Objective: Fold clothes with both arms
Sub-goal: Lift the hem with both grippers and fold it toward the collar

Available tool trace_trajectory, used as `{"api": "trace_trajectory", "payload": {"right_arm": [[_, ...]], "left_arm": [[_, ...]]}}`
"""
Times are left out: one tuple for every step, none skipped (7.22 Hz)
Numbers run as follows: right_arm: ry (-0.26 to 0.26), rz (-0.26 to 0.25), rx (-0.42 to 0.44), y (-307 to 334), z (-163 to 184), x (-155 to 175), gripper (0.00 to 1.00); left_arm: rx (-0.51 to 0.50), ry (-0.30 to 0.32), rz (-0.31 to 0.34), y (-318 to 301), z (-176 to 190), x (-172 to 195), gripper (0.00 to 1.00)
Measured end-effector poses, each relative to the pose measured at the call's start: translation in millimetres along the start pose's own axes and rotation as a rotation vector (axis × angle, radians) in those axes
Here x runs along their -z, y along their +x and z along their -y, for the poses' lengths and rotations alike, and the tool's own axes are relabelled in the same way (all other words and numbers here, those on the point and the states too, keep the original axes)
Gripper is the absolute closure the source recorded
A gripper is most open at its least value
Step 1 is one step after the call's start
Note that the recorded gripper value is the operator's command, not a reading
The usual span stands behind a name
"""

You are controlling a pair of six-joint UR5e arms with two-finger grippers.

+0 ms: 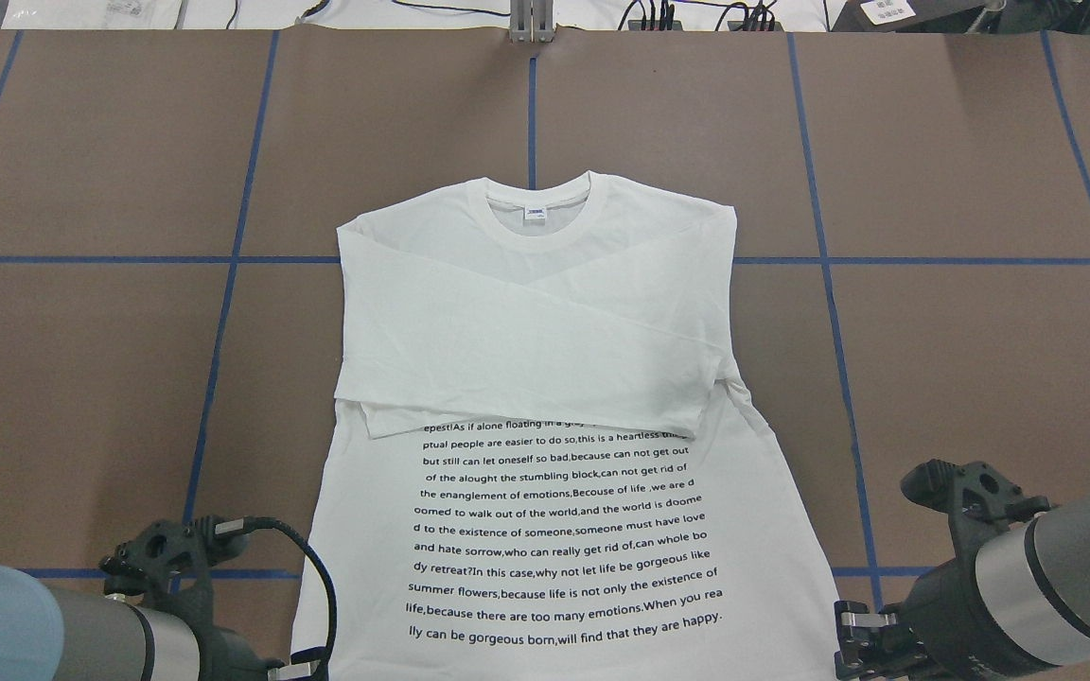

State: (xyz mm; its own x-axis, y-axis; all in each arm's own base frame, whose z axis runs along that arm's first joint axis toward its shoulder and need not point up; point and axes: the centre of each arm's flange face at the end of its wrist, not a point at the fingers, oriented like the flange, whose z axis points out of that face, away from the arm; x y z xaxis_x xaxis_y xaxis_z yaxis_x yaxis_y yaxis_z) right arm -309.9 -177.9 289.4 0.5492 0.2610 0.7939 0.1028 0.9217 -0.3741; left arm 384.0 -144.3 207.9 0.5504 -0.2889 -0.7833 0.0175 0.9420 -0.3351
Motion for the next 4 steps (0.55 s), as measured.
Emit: {"api": "trace_trajectory", "payload": {"right_arm": [[0.002,0.006,-0.003,-1.9,3.0,0.8,1.0],[0.027,0.024,-0.014,-6.6,14.1,4.8,1.0],[0.07,0.055,-0.031,-14.4,32.3,12.7,1.0],[0.121,0.096,-0.051,-26.0,56.2,25.2,1.0]], "left_arm": [[0.006,-0.004,-0.001,1.8,-2.0,0.6,1.0],[0.013,0.001,-0.002,6.1,0.1,-2.5,1.0],[0.027,0.025,-0.003,11.2,11.5,-5.4,1.0],[0.043,0.074,-0.014,14.4,35.4,1.2,1.0]]}}
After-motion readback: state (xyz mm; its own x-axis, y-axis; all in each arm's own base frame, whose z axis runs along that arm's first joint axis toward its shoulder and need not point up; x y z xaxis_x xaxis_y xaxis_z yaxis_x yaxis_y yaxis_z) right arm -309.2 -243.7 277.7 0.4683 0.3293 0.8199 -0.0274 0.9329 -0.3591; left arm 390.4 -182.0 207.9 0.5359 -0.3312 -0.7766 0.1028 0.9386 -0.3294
